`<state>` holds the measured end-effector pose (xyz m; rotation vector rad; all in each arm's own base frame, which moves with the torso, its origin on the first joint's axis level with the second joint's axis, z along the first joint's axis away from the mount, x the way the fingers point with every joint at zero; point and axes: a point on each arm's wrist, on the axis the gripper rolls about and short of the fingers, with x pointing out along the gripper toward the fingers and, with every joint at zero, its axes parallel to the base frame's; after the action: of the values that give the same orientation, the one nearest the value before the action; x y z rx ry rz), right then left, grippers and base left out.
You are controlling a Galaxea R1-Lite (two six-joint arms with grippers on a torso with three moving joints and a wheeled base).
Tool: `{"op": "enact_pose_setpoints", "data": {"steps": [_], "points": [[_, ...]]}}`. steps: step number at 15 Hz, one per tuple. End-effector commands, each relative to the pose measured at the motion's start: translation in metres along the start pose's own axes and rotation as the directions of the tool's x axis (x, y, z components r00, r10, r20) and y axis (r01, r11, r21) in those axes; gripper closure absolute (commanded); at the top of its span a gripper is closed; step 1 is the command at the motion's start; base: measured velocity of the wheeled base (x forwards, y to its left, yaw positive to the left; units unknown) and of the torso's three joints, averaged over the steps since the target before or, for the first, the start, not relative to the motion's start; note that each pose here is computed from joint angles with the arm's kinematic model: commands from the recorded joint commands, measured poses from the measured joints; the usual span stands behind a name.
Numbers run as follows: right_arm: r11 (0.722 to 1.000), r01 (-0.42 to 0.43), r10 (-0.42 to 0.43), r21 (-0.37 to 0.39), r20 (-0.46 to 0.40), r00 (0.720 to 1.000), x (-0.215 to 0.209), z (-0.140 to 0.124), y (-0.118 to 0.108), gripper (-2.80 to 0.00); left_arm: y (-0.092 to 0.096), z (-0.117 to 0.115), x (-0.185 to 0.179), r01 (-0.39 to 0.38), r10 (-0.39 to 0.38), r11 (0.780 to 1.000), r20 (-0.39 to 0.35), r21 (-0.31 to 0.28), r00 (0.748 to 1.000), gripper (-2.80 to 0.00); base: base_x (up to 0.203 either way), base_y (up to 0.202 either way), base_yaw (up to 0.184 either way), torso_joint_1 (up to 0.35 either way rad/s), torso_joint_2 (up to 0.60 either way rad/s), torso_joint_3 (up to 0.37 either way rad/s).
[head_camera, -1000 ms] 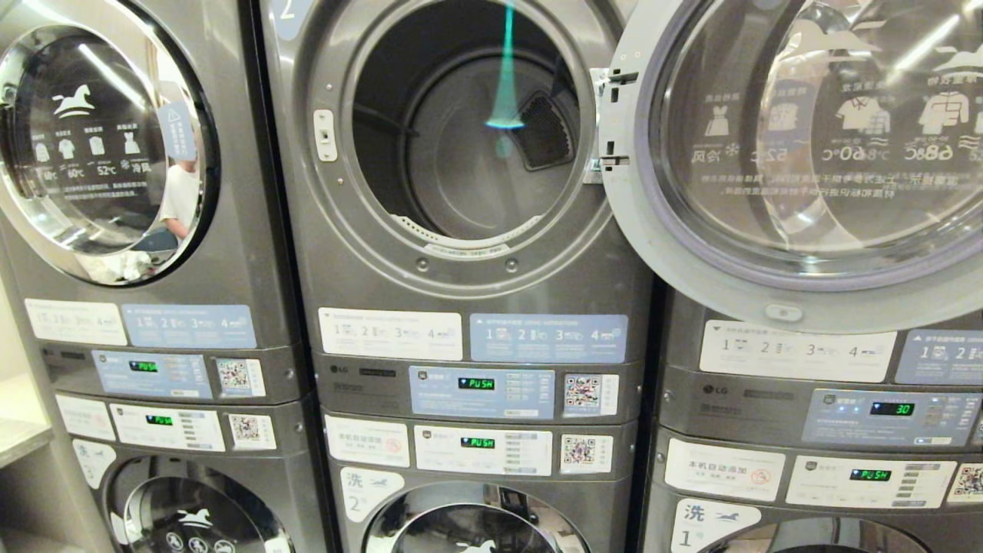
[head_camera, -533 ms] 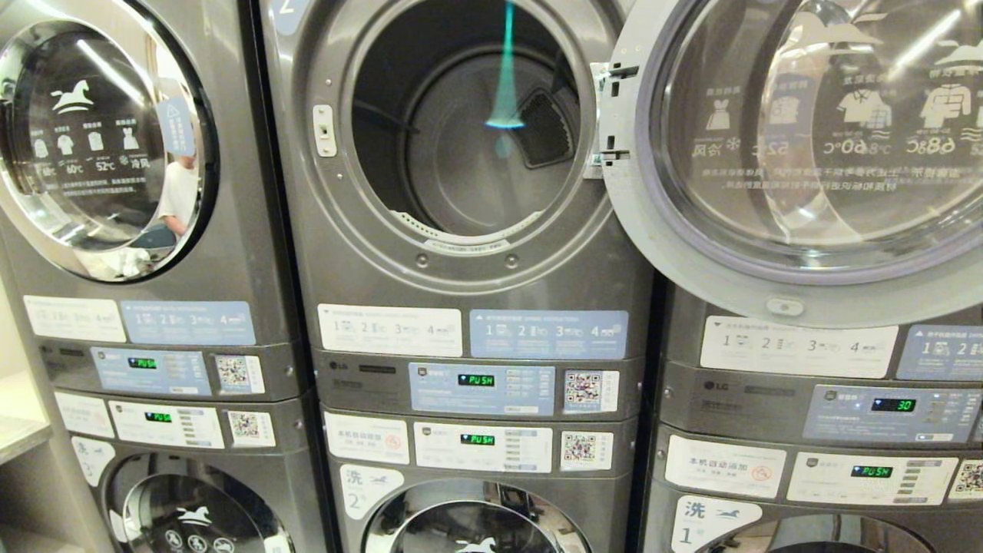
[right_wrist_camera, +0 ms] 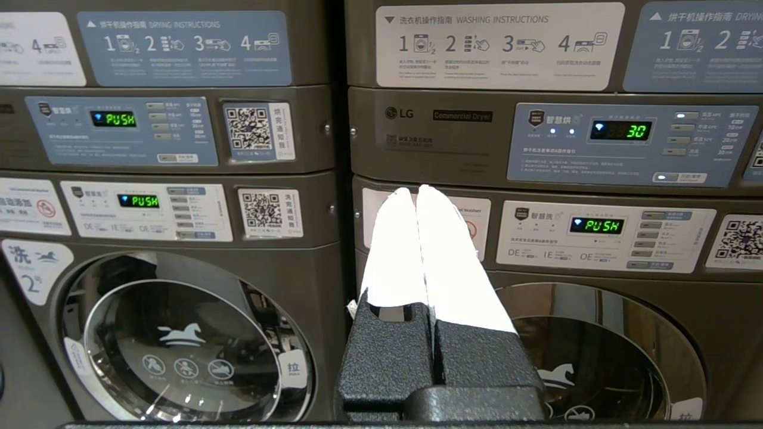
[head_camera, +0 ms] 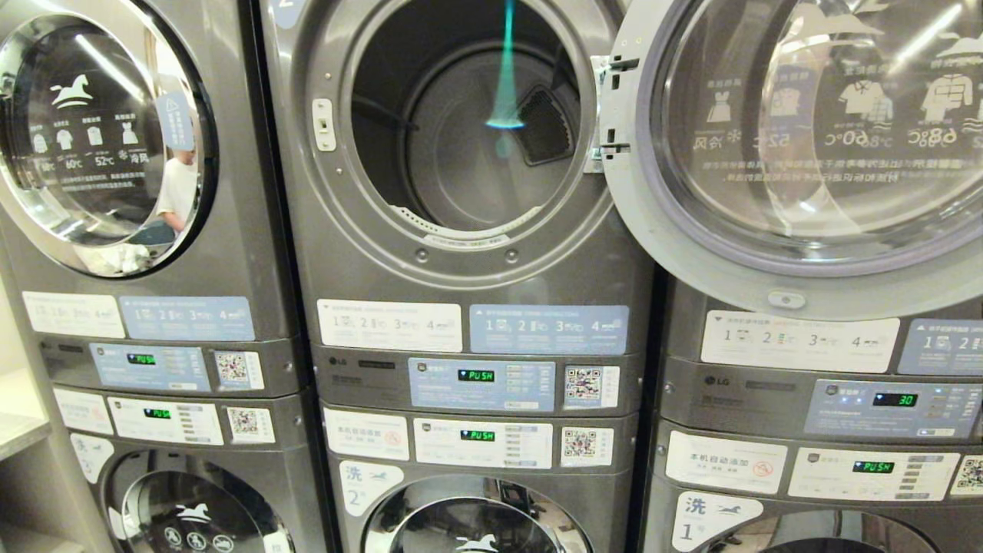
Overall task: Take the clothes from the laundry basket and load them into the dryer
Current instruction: Take the clothes out of the basket
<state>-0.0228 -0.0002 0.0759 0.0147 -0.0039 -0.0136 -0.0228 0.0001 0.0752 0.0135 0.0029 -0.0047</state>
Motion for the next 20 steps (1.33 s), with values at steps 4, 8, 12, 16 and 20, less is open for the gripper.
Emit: {"op": "enact_pose_setpoints", "data": {"steps": [4,8,12,16,20], "points": [[1.000,0.000,0.000,-0.002,0.001,1.000,0.0000,0.0000,0.0000,0.00,0.0000,-0.0001,0.0000,0.000,0.000,1.000,0.000,0.000,1.000,0.00,0.000,0.000,0.000,-0.065,0.15,0.077],[1.000,-0.001,0.001,-0.002,0.002,1.000,-0.0001,0.0000,0.0000,0.00,0.0000,-0.0001,0.0000,0.000,0.000,1.000,0.000,0.000,1.000,0.00,0.000,0.000,0.000,-0.067,0.15,0.083],[1.000,0.000,0.000,-0.002,0.001,1.000,0.0000,0.0000,0.0000,0.00,0.0000,-0.0001,0.0000,0.000,0.000,1.000,0.000,0.000,1.000,0.00,0.000,0.000,0.000,-0.076,0.17,0.089],[1.000,0.000,0.000,-0.002,0.001,1.000,0.0000,0.0000,0.0000,0.00,0.0000,-0.0001,0.0000,0.000,0.000,1.000,0.000,0.000,1.000,0.00,0.000,0.000,0.000,-0.084,0.19,0.106],[1.000,0.000,0.000,-0.002,0.001,1.000,0.0000,0.0000,0.0000,0.00,0.0000,-0.0001,0.0000,0.000,0.000,1.000,0.000,0.000,1.000,0.00,0.000,0.000,0.000,-0.105,0.24,0.123]]}}
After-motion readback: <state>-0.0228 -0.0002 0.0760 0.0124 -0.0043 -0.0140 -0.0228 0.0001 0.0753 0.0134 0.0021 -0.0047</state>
